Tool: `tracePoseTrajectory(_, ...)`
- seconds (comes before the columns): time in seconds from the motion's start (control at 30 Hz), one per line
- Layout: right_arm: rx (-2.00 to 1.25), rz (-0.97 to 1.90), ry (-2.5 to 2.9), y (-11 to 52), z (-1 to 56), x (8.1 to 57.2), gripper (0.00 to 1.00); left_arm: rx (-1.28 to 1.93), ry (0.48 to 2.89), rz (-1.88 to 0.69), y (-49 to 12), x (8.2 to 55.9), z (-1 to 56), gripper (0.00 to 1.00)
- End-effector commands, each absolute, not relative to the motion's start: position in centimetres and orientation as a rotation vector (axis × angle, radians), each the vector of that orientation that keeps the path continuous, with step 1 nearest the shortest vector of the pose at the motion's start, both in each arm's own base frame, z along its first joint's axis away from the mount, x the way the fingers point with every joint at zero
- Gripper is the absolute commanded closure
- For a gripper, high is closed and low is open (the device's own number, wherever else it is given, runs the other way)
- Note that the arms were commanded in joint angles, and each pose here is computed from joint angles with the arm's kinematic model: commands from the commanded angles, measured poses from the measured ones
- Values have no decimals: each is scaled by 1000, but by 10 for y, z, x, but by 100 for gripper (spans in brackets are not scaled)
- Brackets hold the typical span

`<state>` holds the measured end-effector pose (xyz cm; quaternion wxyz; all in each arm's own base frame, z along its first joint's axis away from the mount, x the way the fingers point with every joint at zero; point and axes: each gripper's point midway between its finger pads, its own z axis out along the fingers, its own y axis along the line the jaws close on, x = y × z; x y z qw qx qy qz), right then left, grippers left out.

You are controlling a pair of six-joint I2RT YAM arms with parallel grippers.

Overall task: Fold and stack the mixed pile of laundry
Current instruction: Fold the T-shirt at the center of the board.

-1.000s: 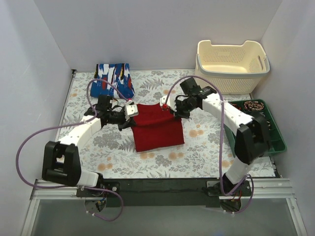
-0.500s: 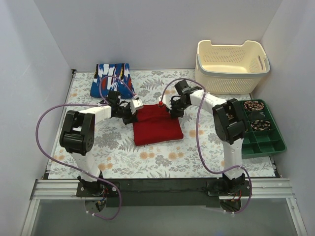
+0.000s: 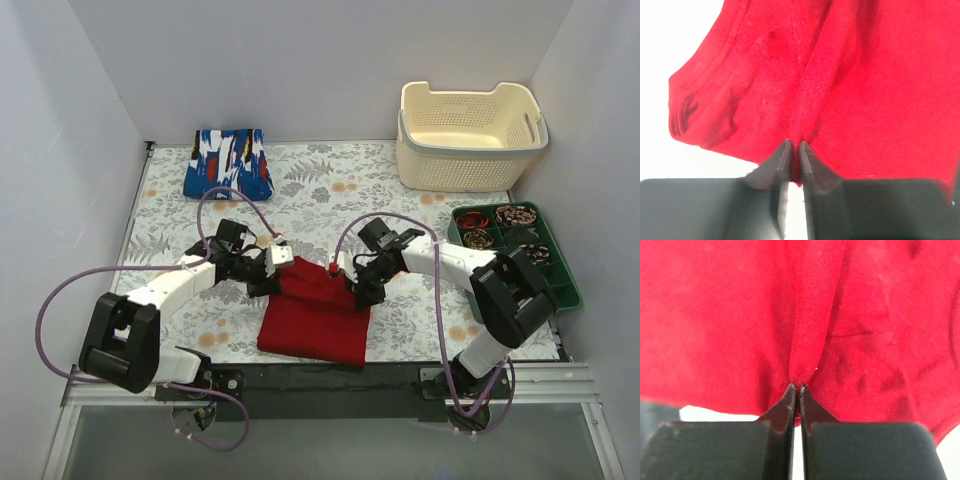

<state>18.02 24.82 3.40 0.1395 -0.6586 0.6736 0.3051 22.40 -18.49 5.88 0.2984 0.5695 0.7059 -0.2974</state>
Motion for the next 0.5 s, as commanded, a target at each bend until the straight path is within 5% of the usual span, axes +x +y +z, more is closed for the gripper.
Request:
tracePoseTrajectory(0.0, -1789, 977, 2045, 250, 52, 167, 79, 1513, 1823, -855, -189, 203, 79, 75)
tracePoseTrajectory(0.03, -1774, 995, 2043, 252, 56, 170, 70, 1511, 1800, -844, -191, 207, 85, 70)
tracePoseTrajectory(0.07, -1733, 1020, 2069, 248, 62, 175, 46, 1504, 1776, -827, -192, 212, 93, 66)
tracePoseTrajectory(0.1, -1680, 1086, 2052, 255, 77, 182, 33, 1500, 1757, -820, -195, 216, 98, 61)
tracePoseTrajectory(0.17, -1553, 1159, 2073, 255, 94, 200, 21, 1510, 1685, -837, -203, 222, 115, 56)
tracePoseTrajectory(0.23, -1455, 1253, 2073, 266, 112, 216, 21, 1544, 1614, -850, -212, 222, 126, 55)
tracePoseTrajectory(0.47, -1304, 1430, 2162, 303, 106, 251, 55, 1641, 1521, -893, -254, 220, 112, 56)
